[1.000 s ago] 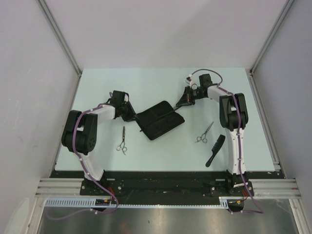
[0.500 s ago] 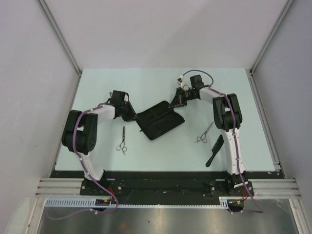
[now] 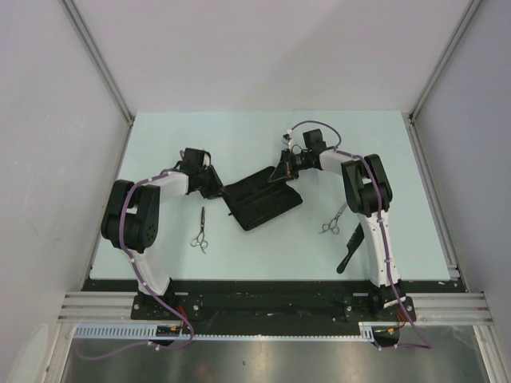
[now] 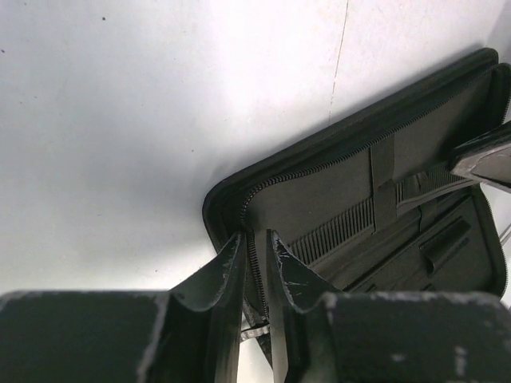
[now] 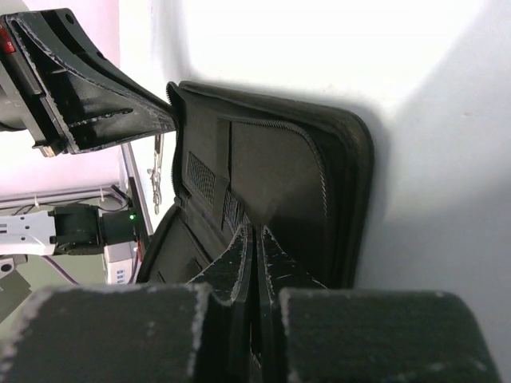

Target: Sort the hair-cutting tools

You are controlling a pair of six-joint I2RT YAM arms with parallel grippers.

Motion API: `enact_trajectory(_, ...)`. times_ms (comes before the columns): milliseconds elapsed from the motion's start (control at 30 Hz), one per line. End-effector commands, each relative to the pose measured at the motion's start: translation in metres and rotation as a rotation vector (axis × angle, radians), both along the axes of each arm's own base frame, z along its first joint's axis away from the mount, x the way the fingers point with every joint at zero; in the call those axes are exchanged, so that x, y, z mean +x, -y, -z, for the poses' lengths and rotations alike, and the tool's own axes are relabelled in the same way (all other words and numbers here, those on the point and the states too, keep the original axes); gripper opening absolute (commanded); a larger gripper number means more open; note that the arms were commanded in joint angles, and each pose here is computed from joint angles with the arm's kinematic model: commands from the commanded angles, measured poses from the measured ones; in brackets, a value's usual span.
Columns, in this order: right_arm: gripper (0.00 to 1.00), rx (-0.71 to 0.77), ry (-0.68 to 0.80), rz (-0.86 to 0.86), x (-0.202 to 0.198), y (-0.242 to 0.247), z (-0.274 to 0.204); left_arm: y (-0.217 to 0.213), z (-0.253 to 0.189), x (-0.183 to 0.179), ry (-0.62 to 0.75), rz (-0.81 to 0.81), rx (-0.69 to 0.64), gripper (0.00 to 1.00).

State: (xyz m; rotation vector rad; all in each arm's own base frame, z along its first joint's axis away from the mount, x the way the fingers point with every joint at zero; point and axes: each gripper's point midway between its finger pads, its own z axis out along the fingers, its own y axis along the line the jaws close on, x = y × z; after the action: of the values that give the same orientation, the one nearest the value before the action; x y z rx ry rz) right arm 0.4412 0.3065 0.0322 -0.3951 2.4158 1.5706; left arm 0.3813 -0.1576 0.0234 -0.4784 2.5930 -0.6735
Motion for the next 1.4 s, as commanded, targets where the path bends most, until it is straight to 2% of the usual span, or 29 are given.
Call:
enact_trajectory(0, 0.0, 0.016, 0.039, -0.034, -0.009, -0.021, -0.002, 0.007, 0.022, -0.018, -0.055, 0.059, 0.008, 0.22)
enact_trajectory(533, 0.01, -0.002, 0.025, -0.023, -0.016, -0.034, 0.002, 0.008, 0.024, -0.021, -0.054, 0.084, 0.005, 0.22)
enact_trajectory(833, 0.03, -0.018, 0.038, 0.026, -0.006, -0.03, 0.001, 0.007, 0.024, -0.021, -0.055, 0.08, 0.01, 0.22)
enact_trajectory(867, 0.12, -0.026, 0.034, 0.042, -0.003, -0.025, 0.001, 0.007, 0.024, -0.021, -0.054, 0.081, 0.012, 0.22)
enact_trajectory(933, 0.23, -0.034, 0.047, 0.058, 0.001, -0.018, -0.004, 0.006, 0.025, -0.022, -0.056, 0.078, 0.017, 0.22)
enact_trajectory(967, 0.37, -0.055, 0.044, 0.079, 0.003, -0.013, -0.002, 0.006, 0.025, -0.022, -0.056, 0.076, 0.017, 0.22)
enact_trajectory(1067, 0.6, -0.075, 0.052, 0.136, 0.014, 0.008, -0.007, 0.004, 0.025, -0.02, -0.053, 0.07, 0.022, 0.22)
enact_trajectory(1167, 0.67, -0.102, 0.057, 0.181, 0.019, 0.03, -0.009, 0.003, 0.024, -0.02, -0.051, 0.063, 0.027, 0.22)
enact_trajectory(1367, 0.64, -0.142, 0.062, 0.242, 0.026, 0.061, -0.018, 0.004, 0.023, -0.019, -0.052, 0.053, 0.023, 0.22)
